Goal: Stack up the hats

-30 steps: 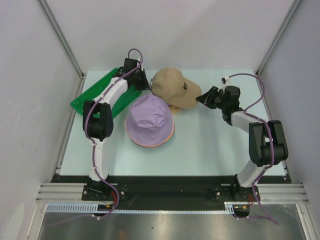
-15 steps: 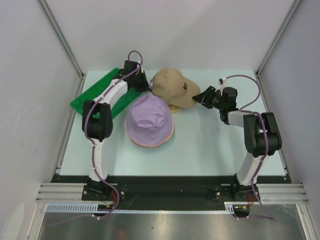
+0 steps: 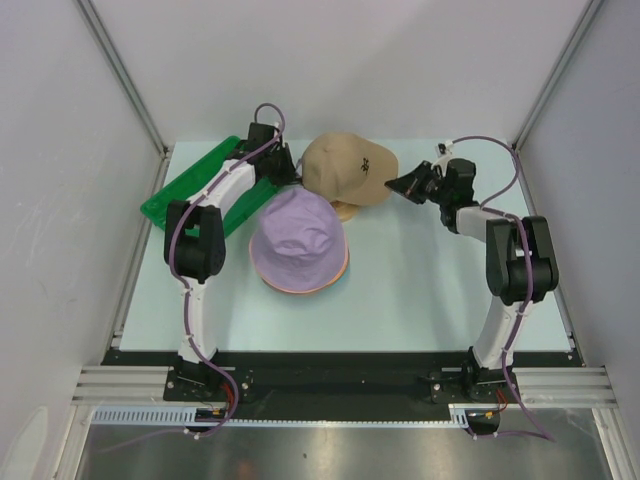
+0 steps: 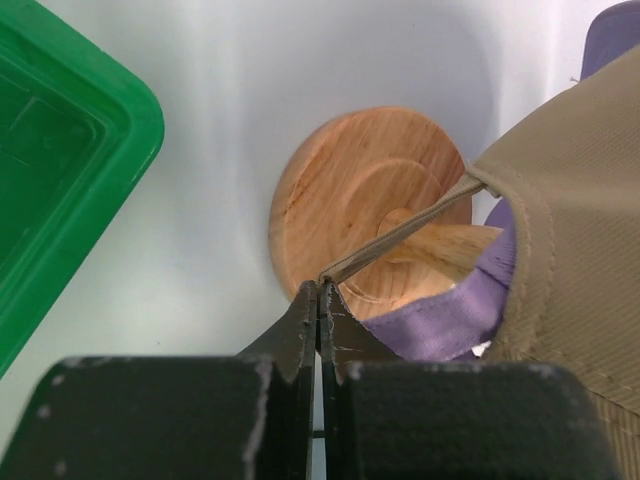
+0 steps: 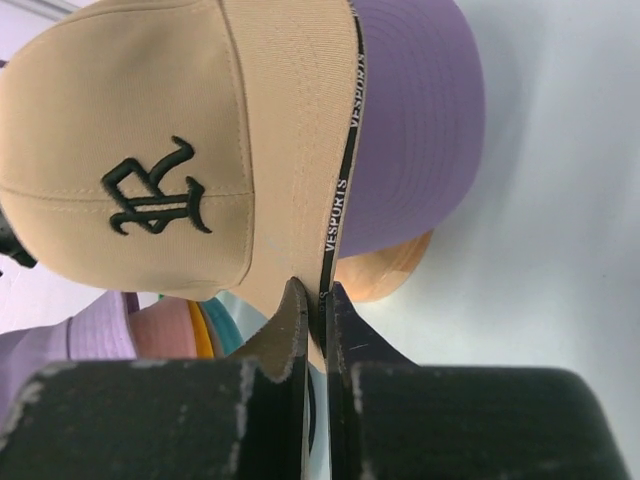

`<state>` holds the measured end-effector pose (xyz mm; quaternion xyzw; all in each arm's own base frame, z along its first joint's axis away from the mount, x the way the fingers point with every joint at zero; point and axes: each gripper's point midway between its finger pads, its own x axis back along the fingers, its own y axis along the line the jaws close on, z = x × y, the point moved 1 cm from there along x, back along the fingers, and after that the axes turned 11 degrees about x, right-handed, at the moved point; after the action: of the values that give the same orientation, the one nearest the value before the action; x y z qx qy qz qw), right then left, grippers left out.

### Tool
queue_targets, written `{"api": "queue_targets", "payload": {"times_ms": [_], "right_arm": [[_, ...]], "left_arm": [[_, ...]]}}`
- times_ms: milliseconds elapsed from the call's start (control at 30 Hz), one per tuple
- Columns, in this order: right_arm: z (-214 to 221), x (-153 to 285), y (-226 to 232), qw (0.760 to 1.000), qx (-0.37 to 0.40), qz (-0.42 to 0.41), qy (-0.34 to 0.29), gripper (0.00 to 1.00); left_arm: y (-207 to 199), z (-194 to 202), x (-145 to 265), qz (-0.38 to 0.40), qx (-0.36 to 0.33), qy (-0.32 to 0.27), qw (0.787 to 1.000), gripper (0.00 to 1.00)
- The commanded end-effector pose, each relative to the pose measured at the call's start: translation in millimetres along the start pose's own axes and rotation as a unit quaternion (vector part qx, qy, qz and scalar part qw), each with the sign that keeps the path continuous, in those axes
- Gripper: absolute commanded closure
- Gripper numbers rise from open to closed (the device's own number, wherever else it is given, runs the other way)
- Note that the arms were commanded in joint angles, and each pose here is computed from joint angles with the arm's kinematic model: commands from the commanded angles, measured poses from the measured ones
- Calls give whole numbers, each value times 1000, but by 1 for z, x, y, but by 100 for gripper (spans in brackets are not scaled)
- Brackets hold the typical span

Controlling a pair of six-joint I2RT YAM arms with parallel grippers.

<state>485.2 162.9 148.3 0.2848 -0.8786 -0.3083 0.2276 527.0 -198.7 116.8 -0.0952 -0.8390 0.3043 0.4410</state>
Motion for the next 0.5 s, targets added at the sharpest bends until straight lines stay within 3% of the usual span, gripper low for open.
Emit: {"api": "queue_targets", "payload": {"times_ms": [0, 300, 467], "right_arm": [[30, 0, -54, 991, -43, 115, 59, 100], [58, 2, -91, 967, -95, 193, 139, 100], [57, 2, -87, 970, -68, 182, 147, 100]], "left_arm": [[-10, -18, 24, 1, 2, -33, 999, 100], [18, -18, 17, -45, 23, -33, 998, 100], [18, -19, 18, -44, 19, -35, 998, 100]]}}
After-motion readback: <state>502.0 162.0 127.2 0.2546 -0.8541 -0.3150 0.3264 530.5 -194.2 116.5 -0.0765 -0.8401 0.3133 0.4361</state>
